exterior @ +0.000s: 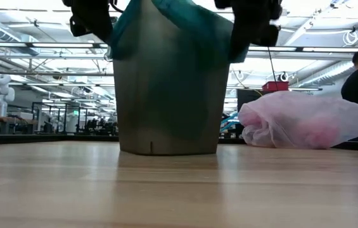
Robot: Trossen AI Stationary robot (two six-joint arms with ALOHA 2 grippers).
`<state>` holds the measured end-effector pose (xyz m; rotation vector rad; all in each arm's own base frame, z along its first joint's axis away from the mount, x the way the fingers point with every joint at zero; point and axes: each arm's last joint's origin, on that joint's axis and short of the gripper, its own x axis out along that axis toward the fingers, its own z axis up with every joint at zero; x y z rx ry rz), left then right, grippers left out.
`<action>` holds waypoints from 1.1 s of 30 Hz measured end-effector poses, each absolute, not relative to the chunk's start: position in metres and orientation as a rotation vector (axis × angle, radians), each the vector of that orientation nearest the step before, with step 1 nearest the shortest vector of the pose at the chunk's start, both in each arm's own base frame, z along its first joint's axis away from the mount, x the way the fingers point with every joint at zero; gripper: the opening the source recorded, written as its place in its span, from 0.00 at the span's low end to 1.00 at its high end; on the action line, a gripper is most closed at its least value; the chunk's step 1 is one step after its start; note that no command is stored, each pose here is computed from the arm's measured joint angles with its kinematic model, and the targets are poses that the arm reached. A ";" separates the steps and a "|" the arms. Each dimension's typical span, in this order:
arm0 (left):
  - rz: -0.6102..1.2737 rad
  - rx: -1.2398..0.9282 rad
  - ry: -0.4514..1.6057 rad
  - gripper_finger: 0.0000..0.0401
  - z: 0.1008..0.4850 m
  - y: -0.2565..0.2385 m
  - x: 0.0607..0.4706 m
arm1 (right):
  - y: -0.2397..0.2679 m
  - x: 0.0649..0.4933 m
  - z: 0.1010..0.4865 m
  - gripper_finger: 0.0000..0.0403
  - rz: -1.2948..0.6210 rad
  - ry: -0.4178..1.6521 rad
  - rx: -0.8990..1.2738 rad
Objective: Place trash/remove bag and relplace
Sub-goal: Insert the blue trash bag into the black trash bin
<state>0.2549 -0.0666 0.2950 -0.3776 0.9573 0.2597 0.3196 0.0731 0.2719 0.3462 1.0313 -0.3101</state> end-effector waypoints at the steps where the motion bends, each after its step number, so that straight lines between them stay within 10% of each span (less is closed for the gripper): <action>1: 0.263 -0.375 0.959 0.00 0.294 -0.067 0.255 | 0.075 0.319 0.276 0.00 -0.294 1.024 0.351; 19: 0.285 -0.343 0.942 0.00 0.282 -0.070 0.258 | 0.082 0.315 0.345 0.28 -0.097 0.879 0.389; 33: 0.240 -0.373 0.945 0.00 0.267 -0.073 0.258 | 0.079 0.313 0.355 0.20 -0.093 0.941 0.303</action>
